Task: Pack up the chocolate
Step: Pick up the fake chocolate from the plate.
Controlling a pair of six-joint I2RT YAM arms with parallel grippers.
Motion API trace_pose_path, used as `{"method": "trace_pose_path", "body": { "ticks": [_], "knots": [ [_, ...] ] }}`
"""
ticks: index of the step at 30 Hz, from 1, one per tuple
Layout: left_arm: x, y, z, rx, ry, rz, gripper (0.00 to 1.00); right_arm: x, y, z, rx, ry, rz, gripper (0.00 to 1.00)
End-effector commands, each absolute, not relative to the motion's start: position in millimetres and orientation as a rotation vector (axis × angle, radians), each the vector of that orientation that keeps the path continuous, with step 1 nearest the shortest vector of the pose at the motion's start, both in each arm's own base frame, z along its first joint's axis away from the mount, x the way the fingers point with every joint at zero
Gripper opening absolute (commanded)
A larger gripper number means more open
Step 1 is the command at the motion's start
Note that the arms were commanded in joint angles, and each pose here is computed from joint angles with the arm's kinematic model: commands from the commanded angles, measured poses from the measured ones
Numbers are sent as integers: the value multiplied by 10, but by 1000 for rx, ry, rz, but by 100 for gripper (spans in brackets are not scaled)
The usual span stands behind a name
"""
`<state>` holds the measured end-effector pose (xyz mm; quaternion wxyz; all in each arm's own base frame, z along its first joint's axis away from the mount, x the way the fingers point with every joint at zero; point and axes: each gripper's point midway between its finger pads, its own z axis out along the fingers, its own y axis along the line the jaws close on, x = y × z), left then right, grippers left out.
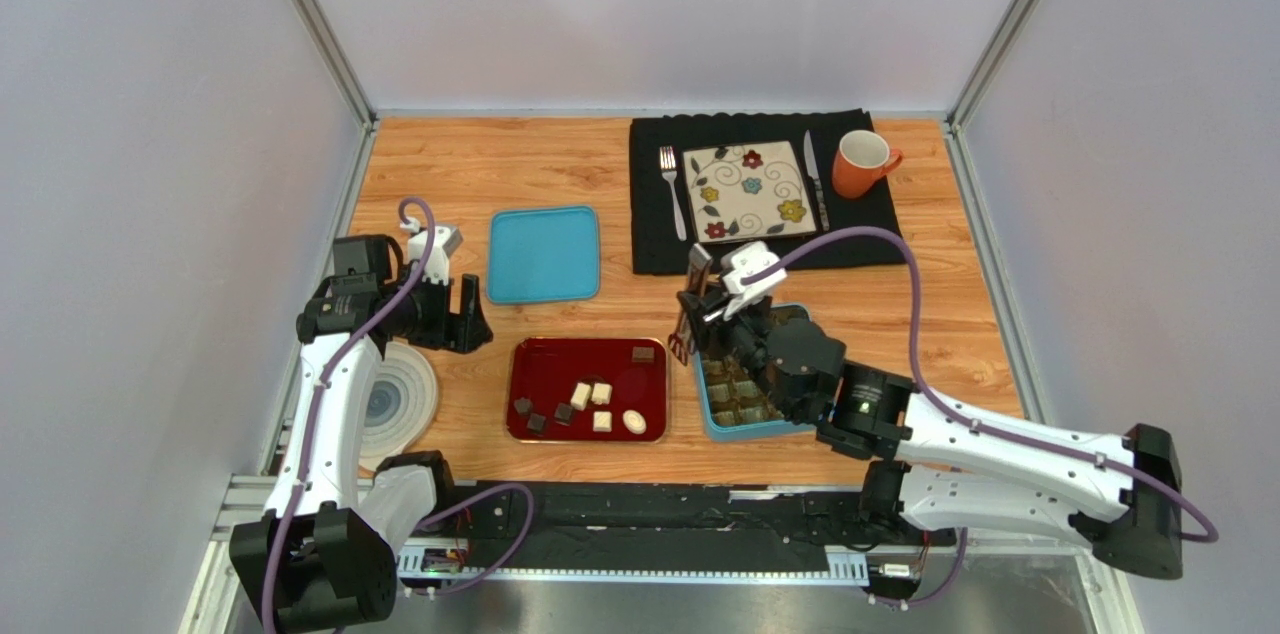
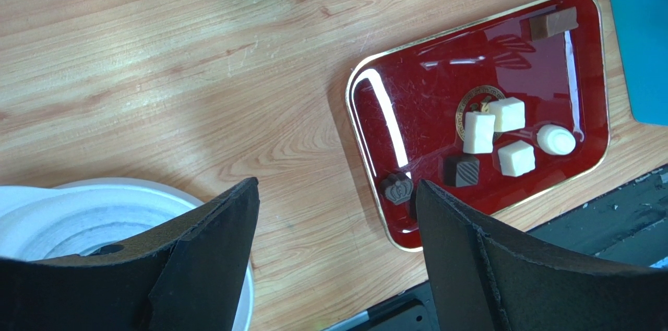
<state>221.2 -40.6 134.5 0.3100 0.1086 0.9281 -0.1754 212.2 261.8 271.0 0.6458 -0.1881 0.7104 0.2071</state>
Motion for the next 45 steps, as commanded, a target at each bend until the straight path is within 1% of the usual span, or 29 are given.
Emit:
{"method": "trace_pose_path", "body": {
  "ticks": [1, 7, 21, 25, 26, 31, 45],
  "knots": [
    [2242, -413, 1510, 320, 2402, -459, 82, 2125, 2930, 3066, -377, 1521, 555, 33],
    [2222, -404, 1518, 333, 2405, -451, 82, 2092, 3286, 3024, -414, 1513, 611, 34],
    [2229, -412, 1543, 338, 2400, -456, 82, 1819, 4096, 2860, -561, 1510, 717, 35],
    [2225, -408, 1550, 344, 2399, -451, 82, 1796, 4260, 2765, -598, 1519, 720, 38],
    [2225, -406, 1549, 344, 2399, -449, 82, 1799, 4275, 2764, -600, 1519, 718, 40],
    [2225, -407, 1553, 350, 2396, -448, 82, 1813, 4318, 2721, -605, 1524, 706, 44],
    [2214, -415, 1552, 358, 2395, -451, 82, 1880, 4129, 2583, -580, 1553, 629, 45]
  ]
}}
